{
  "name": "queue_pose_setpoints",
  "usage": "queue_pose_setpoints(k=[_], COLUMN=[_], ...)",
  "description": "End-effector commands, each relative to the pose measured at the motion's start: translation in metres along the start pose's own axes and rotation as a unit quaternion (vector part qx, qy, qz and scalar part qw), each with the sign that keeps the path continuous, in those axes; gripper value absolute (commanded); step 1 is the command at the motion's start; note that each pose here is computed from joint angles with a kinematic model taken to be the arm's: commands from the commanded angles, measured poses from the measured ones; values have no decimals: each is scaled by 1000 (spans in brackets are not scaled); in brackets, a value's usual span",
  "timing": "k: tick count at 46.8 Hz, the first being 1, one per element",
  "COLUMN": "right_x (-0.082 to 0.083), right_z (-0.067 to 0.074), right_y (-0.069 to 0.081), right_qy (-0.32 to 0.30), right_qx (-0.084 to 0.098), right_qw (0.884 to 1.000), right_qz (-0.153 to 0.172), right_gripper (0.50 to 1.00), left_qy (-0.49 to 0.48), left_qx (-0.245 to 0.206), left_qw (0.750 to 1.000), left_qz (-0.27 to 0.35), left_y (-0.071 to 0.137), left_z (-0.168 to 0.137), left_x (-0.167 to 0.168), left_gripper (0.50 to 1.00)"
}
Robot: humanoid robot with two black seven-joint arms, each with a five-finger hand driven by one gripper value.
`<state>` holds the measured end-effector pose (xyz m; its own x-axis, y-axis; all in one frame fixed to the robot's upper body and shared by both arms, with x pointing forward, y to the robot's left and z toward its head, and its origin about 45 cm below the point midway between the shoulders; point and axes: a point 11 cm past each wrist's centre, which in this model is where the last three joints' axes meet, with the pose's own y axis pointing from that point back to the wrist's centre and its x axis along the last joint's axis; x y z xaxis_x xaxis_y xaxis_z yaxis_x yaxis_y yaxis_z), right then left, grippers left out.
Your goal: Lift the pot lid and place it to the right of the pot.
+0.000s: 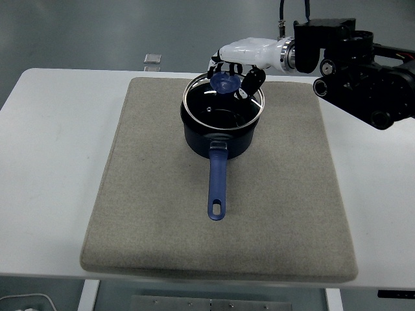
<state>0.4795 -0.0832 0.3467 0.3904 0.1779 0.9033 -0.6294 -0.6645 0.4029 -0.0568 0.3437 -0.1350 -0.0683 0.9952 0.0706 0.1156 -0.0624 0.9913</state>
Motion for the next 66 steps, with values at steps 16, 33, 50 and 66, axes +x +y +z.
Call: queue_pose_setpoints(k=[16,33,50,66], right_x=[11,10,-16,-51], right_z=[48,86,115,130], right_y=[27,51,65,69], right_qy=[-13,-50,-72,-94], right_qx=[-54,-92,-117,-116], right_qw=[998,994,990,988], right_qz=[24,37,30,25], right_gripper=[500,500,500,500], left_qy=[0,0,0,-1], left_qx=[0,0,0,0], left_qw=[1000,1000,1000,1000], left_qz=[0,0,1,0], left_y=[0,0,0,0], left_z=[0,0,0,0], left_x=[0,0,0,0], left_gripper=[1000,1000,1000,1000])
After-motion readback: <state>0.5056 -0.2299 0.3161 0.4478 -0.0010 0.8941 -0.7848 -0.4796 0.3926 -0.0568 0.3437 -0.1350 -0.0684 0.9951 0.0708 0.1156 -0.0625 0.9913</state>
